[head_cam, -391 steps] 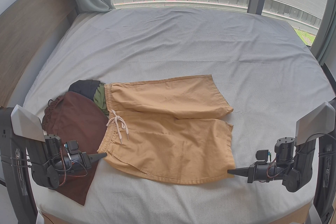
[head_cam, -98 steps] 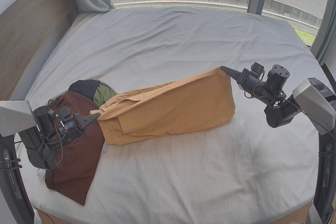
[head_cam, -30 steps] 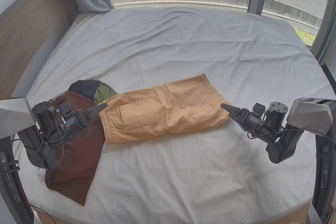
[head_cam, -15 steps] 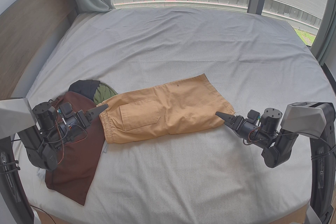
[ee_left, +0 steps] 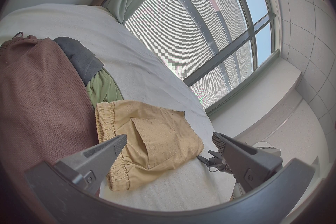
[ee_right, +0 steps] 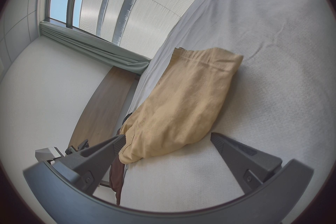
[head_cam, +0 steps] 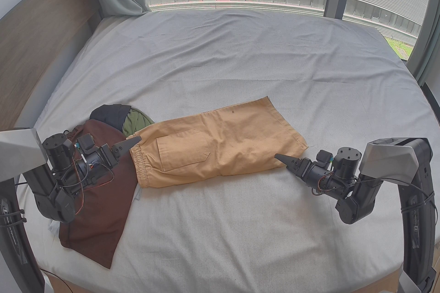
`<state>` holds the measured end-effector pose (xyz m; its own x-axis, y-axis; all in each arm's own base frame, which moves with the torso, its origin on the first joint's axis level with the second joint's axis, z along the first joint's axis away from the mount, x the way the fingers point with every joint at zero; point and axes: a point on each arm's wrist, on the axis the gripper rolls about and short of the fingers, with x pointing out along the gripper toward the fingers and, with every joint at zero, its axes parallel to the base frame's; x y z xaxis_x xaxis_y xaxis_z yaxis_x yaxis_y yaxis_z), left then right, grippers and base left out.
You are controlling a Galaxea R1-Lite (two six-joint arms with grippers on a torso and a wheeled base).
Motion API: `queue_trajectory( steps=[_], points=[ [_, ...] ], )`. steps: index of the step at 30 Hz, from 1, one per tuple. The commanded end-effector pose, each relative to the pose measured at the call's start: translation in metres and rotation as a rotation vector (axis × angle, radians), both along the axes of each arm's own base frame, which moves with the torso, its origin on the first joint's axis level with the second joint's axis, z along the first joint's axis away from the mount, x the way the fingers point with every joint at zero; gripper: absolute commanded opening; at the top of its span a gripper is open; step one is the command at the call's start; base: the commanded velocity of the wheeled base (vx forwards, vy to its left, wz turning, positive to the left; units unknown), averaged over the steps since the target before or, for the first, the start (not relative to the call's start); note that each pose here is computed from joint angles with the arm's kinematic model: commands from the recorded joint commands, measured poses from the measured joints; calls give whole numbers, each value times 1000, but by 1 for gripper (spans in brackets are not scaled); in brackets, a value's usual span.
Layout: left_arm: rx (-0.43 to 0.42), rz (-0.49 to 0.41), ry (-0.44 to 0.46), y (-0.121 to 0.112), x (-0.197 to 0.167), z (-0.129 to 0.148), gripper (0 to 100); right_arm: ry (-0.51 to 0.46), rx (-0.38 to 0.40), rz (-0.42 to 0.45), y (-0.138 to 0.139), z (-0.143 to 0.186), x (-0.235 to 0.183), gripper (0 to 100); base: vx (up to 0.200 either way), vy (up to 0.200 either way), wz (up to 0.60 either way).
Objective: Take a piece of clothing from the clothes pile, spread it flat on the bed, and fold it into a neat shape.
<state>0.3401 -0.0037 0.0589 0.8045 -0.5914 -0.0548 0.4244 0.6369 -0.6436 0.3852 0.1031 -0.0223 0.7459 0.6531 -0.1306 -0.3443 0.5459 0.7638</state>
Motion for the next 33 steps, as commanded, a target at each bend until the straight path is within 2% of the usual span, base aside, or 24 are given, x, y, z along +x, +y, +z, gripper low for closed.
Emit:
queue_trajectory(
  steps=[1, 6, 10, 16, 20, 33],
  points=[
    [1, -1, 3, 0, 0, -1, 100, 12, 0, 20, 9, -10, 2, 100, 0, 0, 0],
    [1, 1, 3, 0, 0, -2, 100, 14, -4, 26, 21, -27, 8, 100, 0, 0, 0],
    [-1, 1, 6, 0, 1, -2, 100, -11, -3, 2, 31, -32, 16, 100, 0, 0, 0],
    [-1, 1, 7, 0, 1, -3, 100, -35, 9, 18, 46, -34, 20, 100, 0, 0, 0],
    [-1, 1, 7, 0, 1, -3, 100, -71, 38, -31, 55, -29, 28, 100, 0, 0, 0],
    [1, -1, 8, 0, 1, -3, 100, -66, 57, -33, 59, -28, 29, 100, 0, 0, 0]
  ],
)
